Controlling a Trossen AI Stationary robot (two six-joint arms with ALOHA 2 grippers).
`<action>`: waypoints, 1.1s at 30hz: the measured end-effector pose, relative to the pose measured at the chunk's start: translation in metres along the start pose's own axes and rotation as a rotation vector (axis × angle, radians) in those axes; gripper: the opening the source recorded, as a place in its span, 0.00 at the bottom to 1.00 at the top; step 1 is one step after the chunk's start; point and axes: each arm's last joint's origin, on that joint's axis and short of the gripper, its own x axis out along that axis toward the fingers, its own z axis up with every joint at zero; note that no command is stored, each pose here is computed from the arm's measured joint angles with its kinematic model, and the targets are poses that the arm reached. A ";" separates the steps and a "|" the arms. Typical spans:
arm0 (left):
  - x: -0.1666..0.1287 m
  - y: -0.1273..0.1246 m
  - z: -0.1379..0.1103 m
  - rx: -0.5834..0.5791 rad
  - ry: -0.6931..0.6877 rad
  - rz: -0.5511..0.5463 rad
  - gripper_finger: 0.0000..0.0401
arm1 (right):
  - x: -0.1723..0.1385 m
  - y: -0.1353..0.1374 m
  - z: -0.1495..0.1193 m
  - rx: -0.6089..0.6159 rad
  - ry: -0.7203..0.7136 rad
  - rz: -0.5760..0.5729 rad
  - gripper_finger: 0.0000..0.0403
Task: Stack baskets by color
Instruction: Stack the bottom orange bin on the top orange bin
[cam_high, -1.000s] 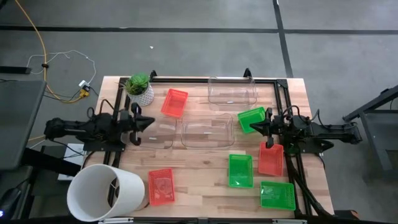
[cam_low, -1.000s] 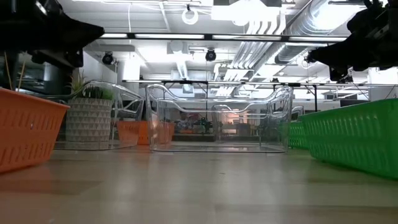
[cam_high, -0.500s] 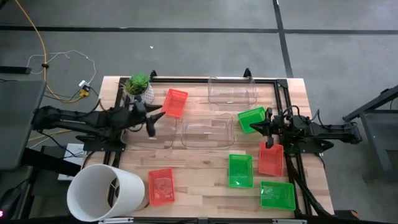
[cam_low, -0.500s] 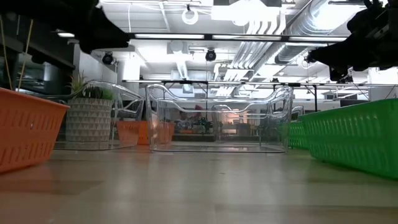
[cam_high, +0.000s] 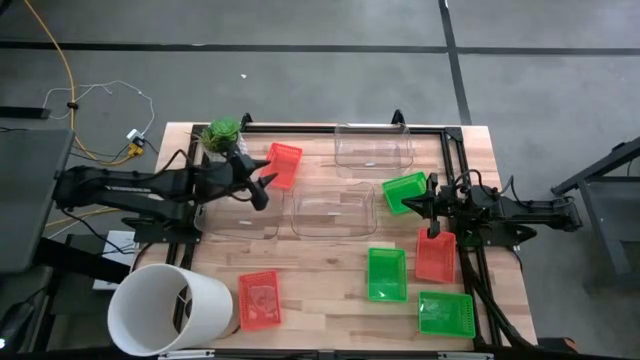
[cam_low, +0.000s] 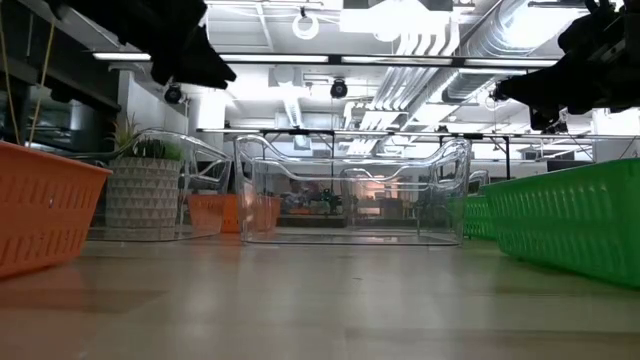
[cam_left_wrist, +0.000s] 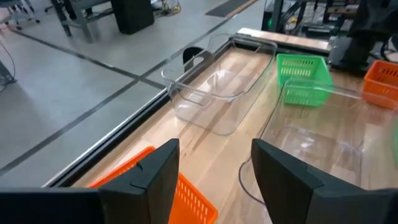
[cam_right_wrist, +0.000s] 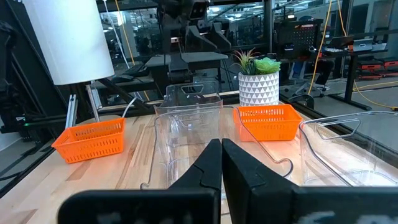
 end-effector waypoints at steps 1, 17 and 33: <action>0.001 0.000 -0.001 -0.003 0.008 0.002 0.47 | 0.000 0.000 0.000 0.000 0.000 0.000 0.00; -0.006 -0.018 0.022 0.014 0.027 -0.220 0.47 | 0.000 0.000 0.000 0.000 0.000 0.000 0.00; -0.039 -0.120 0.056 0.436 0.367 -0.707 0.47 | 0.000 0.000 0.000 0.000 0.000 0.000 0.00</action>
